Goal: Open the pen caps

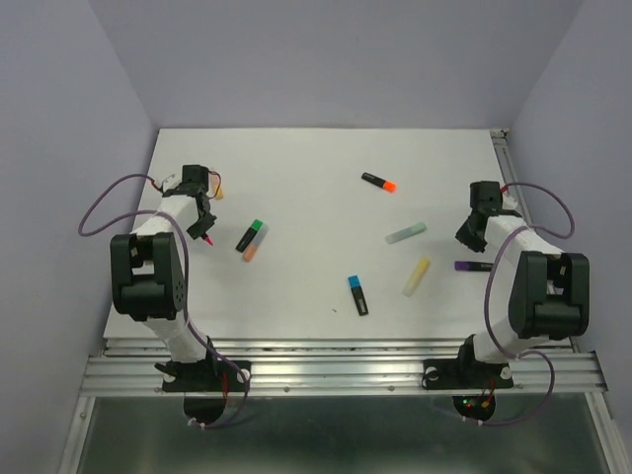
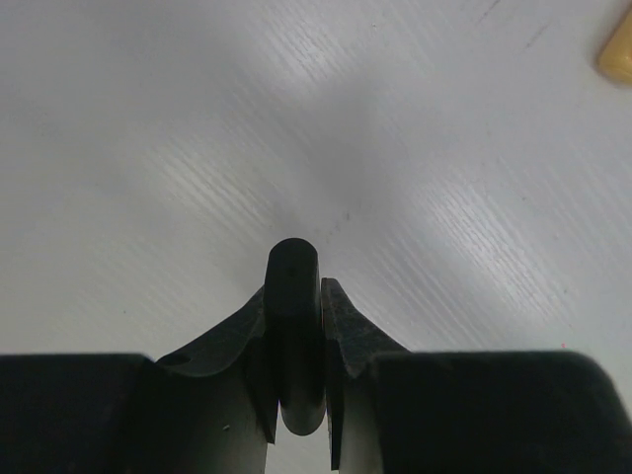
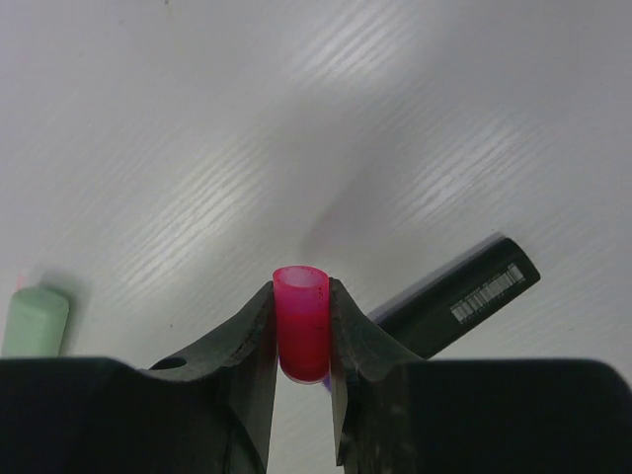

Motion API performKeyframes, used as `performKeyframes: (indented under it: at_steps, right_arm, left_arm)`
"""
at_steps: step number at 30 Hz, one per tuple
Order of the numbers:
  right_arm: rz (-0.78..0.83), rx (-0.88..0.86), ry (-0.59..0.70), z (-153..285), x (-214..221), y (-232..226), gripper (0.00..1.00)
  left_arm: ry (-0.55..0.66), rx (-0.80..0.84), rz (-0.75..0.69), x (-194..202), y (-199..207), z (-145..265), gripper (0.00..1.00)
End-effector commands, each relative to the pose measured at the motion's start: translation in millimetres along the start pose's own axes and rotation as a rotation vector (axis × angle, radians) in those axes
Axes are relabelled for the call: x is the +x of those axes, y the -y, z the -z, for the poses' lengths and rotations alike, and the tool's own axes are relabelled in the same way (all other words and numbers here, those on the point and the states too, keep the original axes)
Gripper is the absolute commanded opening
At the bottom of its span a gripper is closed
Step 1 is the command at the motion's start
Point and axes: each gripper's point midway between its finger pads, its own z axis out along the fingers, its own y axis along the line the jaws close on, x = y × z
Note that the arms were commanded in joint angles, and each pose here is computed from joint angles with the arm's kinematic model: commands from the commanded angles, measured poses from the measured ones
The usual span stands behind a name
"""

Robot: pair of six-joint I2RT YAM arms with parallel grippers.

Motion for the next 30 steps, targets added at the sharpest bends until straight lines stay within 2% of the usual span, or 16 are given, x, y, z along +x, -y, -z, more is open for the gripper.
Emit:
performKeyframes:
  at_steps: [1, 3, 5, 6, 8, 11, 12, 14, 15, 21, 26, 29, 30]
  right_arm:
    - [0.003, 0.074, 0.07, -9, -38, 4, 0.07]
    - [0.009, 0.058, 0.068, -13, -45, -5, 0.07]
    - [0.015, 0.065, 0.06, -20, -50, -10, 0.08]
    - [0.023, 0.079, 0.038, -24, -45, -9, 0.09]
    - [0.02, 0.084, 0.031, -27, -45, -10, 0.13]
    - [0.005, 0.079, 0.02, -29, -43, -13, 0.19]
    - [0.005, 0.084, 0.018, -29, -43, -12, 0.24]
    - [0.001, 0.085, 0.016, -29, -42, -11, 0.29]
    - [0.001, 0.089, 0.018, -28, -43, -11, 0.36]
    - [-0.002, 0.079, 0.002, -28, -35, -9, 0.46]
    - [0.004, 0.041, -0.015, -27, -31, -15, 0.48]
    - [0.006, 0.009, -0.011, -20, -33, -18, 0.57]
    - [0.005, -0.001, -0.008, -17, -34, -19, 0.59]
  left_arm:
    - [0.009, -0.11, -0.034, -14, -10, -1, 0.02]
    - [0.0, -0.113, -0.035, -14, -9, -4, 0.03]
    - [0.002, -0.116, -0.032, -14, -9, -7, 0.09]
    - [0.0, -0.121, -0.036, -14, -8, -8, 0.16]
    - [0.0, -0.139, -0.042, -15, -10, -10, 0.19]
    - [-0.021, -0.15, -0.053, -9, -11, -15, 0.29]
    - [-0.029, -0.154, -0.056, -7, -11, -17, 0.4]
    - [-0.037, -0.145, -0.059, -4, -10, -19, 0.46]
    - [-0.038, -0.14, -0.06, -3, -10, -19, 0.52]
    - [-0.047, -0.112, -0.061, 0, -8, -17, 0.63]
    - [-0.048, -0.055, -0.055, -1, -2, -7, 0.65]
    - [-0.045, 0.01, -0.043, -2, 4, 5, 0.71]
    - [-0.043, 0.032, -0.04, -2, 7, 9, 0.81]
